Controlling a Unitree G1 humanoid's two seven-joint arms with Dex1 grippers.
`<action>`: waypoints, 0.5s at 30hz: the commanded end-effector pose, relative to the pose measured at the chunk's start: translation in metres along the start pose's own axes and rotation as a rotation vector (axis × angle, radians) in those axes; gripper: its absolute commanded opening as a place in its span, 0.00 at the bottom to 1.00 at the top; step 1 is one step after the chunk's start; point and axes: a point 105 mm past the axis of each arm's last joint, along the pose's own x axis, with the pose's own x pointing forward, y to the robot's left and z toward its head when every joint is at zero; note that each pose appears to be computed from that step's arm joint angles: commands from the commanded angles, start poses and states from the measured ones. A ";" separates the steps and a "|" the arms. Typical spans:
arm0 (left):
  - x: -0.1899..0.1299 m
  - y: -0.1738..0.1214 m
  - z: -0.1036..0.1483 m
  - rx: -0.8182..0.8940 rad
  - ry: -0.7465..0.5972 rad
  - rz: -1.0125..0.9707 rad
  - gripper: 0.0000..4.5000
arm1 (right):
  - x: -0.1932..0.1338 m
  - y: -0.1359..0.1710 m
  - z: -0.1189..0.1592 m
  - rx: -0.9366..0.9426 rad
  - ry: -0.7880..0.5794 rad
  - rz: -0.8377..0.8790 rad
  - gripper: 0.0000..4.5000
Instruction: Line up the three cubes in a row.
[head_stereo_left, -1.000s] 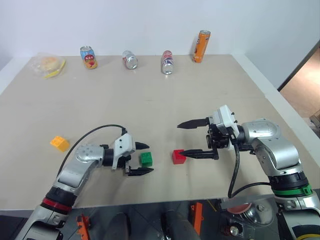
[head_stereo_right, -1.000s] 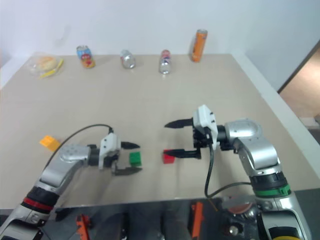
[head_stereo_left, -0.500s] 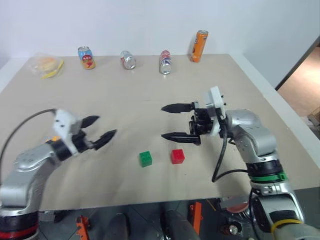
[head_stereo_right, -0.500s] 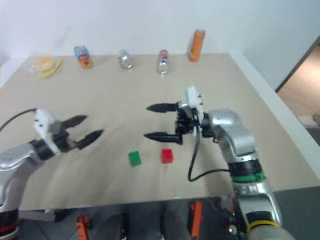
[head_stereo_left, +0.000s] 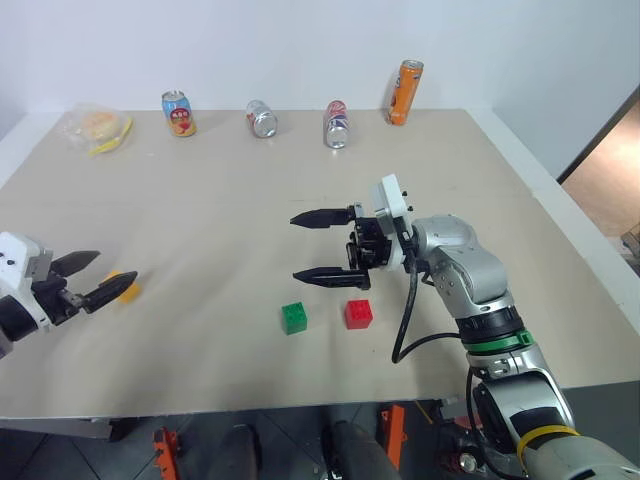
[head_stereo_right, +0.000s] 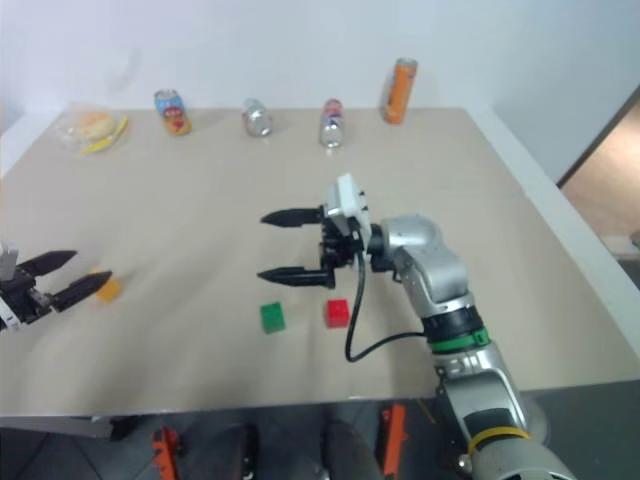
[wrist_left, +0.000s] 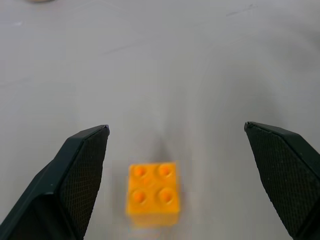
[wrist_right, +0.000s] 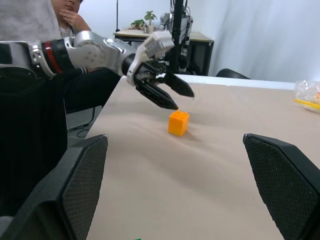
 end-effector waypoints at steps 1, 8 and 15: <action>0.004 0.010 -0.003 0.043 0.023 0.006 1.00 | 0.001 0.000 0.011 -0.050 -0.012 -0.005 1.00; 0.018 0.008 -0.028 0.033 0.098 -0.038 1.00 | -0.002 0.004 0.013 -0.054 -0.013 -0.014 1.00; 0.021 0.012 -0.034 0.031 0.111 -0.025 0.60 | -0.004 0.007 0.015 -0.054 -0.006 -0.014 1.00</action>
